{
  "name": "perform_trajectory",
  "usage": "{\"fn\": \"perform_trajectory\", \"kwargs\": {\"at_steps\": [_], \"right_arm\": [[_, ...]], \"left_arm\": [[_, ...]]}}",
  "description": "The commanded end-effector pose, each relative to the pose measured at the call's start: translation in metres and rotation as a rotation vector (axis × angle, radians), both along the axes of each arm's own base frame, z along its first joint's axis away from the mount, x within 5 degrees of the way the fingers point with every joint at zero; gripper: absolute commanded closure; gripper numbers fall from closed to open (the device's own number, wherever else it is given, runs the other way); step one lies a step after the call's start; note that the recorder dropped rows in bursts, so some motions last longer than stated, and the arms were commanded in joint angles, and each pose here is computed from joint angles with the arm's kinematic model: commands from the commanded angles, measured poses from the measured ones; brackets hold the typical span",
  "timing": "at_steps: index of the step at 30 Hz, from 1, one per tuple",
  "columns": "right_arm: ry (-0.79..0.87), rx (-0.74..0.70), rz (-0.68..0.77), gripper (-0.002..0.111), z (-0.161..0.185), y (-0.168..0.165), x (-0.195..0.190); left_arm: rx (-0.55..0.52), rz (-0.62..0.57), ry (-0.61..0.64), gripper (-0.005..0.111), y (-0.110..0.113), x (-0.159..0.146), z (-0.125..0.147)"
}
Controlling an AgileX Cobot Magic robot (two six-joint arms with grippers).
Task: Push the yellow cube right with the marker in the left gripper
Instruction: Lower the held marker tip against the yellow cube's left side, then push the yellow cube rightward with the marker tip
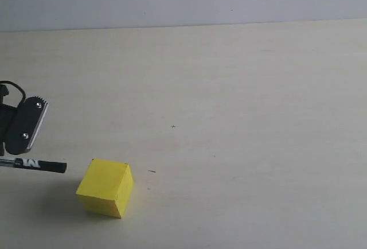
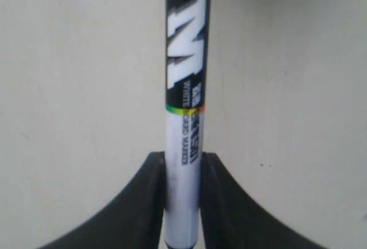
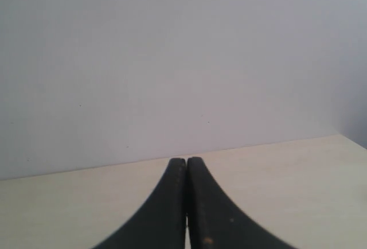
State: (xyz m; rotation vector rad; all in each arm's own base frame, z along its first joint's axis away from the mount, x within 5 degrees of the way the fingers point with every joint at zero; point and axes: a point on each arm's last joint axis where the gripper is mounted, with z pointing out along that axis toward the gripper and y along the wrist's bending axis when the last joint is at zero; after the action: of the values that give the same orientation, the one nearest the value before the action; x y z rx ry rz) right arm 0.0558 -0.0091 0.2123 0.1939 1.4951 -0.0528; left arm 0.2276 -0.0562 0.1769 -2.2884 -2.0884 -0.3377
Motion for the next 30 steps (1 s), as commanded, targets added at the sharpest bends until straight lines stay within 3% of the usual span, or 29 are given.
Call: {"fn": "perform_trajectory", "kwargs": {"at_steps": [1,6,13,18,23,30], "right_arm": [[-0.003,-0.001,-0.006,0.108,-0.001,0.000,0.000],[-0.003,-0.001,-0.006,0.108,-0.001,0.000,0.000],[-0.003,-0.001,-0.006,0.108,-0.001,0.000,0.000],[-0.003,-0.001,-0.006,0.108,-0.001,0.000,0.000],[-0.003,-0.001,-0.006,0.108,-0.001,0.000,0.000],[-0.003,-0.001,-0.006,0.108,-0.001,0.000,0.000]], "left_arm": [[0.022,0.090,0.045,0.107,0.020,-0.002,-0.003],[0.000,0.024,0.042,0.107,0.014,-0.002,-0.004],[-0.097,-0.086,-0.036,0.107,-0.020,-0.001,-0.005],[-0.108,-0.154,-0.001,0.107,-0.041,-0.004,-0.011],[-0.062,-0.076,-0.011,0.107,-0.026,0.002,-0.011],[-0.010,0.008,0.082,0.107,-0.005,-0.002,-0.013]]}}
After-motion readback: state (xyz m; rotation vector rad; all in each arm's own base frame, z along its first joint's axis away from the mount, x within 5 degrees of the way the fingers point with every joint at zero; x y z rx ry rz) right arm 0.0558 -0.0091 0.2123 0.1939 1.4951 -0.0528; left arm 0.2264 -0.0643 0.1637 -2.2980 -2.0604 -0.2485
